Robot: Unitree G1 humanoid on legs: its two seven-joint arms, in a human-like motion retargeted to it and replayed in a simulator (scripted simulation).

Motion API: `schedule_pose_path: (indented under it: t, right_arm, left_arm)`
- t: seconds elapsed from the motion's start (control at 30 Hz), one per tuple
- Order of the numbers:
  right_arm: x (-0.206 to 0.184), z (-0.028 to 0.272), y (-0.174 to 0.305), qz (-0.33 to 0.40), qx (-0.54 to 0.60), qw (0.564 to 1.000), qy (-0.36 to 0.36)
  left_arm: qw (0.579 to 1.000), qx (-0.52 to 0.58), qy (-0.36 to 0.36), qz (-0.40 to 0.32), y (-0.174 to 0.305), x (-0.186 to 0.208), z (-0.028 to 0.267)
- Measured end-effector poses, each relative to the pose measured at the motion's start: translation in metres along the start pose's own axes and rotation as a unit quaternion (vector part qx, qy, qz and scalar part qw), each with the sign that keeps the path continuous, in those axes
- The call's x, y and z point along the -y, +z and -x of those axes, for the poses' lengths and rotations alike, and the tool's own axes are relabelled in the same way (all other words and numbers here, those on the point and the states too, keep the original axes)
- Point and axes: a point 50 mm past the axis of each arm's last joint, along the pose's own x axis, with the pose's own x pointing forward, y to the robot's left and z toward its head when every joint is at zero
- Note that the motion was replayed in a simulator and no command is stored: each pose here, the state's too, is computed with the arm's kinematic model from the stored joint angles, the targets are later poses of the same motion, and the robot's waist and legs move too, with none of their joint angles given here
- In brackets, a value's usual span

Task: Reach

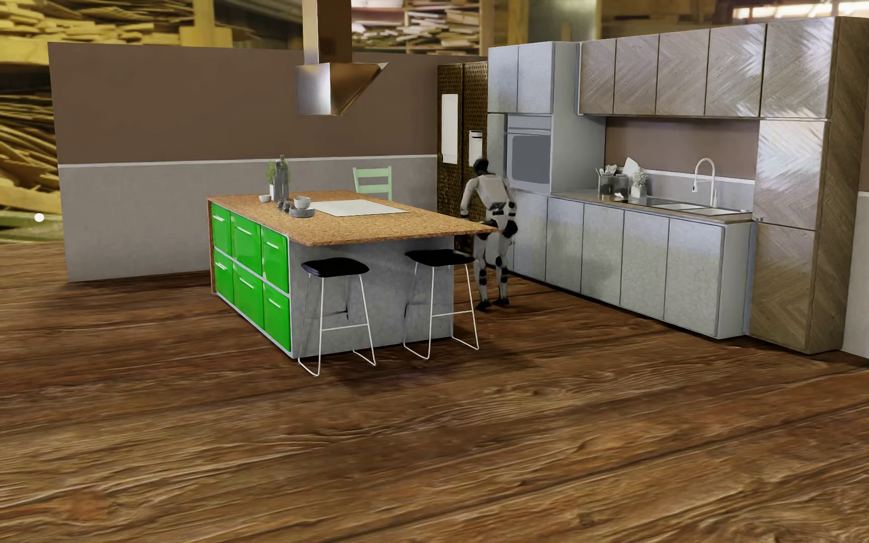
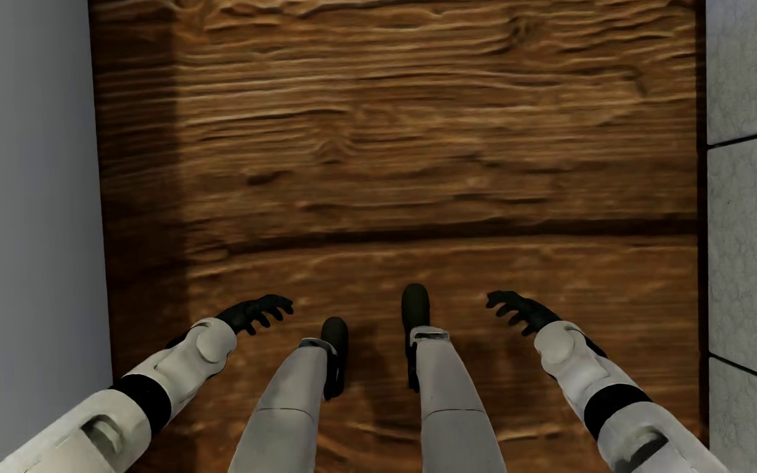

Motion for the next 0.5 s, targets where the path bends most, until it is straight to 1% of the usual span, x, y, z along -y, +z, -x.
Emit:
schedule_pose_path:
  t: [0.07, 0.1, 0.13, 0.2, 0.23, 0.3, 0.37, 0.43, 0.5]
  right_arm:
    - [0.065, -0.011, 0.066, 0.042, 0.068, 0.994, -0.071]
    - [0.095, -0.010, 0.100, 0.068, 0.092, 0.988, -0.106]
    - [0.128, -0.003, 0.129, 0.093, 0.110, 0.979, -0.145]
    - [0.185, 0.022, 0.182, 0.130, 0.140, 0.956, -0.220]
    - [0.210, 0.040, 0.205, 0.128, 0.161, 0.944, -0.258]
    - [0.241, 0.070, 0.240, 0.111, 0.201, 0.924, -0.305]
    - [0.260, 0.096, 0.266, 0.098, 0.234, 0.907, -0.337]
    - [0.253, 0.085, 0.256, 0.091, 0.219, 0.916, -0.324]
    - [0.252, 0.083, 0.255, 0.088, 0.217, 0.917, -0.322]
  left_arm:
    - [0.994, 0.047, 0.058, -0.075, 0.060, -0.060, -0.014]
    - [0.987, 0.063, 0.096, -0.112, 0.089, -0.095, -0.013]
    - [0.977, 0.083, 0.137, -0.139, 0.122, -0.127, -0.007]
    - [0.954, 0.123, 0.218, -0.164, 0.183, -0.185, 0.018]
    - [0.940, 0.147, 0.250, -0.179, 0.212, -0.205, 0.035]
    - [0.913, 0.199, 0.309, -0.177, 0.261, -0.239, 0.073]
    - [0.933, 0.157, 0.279, -0.163, 0.227, -0.224, 0.049]
    - [0.945, 0.130, 0.261, -0.152, 0.206, -0.213, 0.036]
    - [0.946, 0.146, 0.254, -0.139, 0.212, -0.208, 0.035]
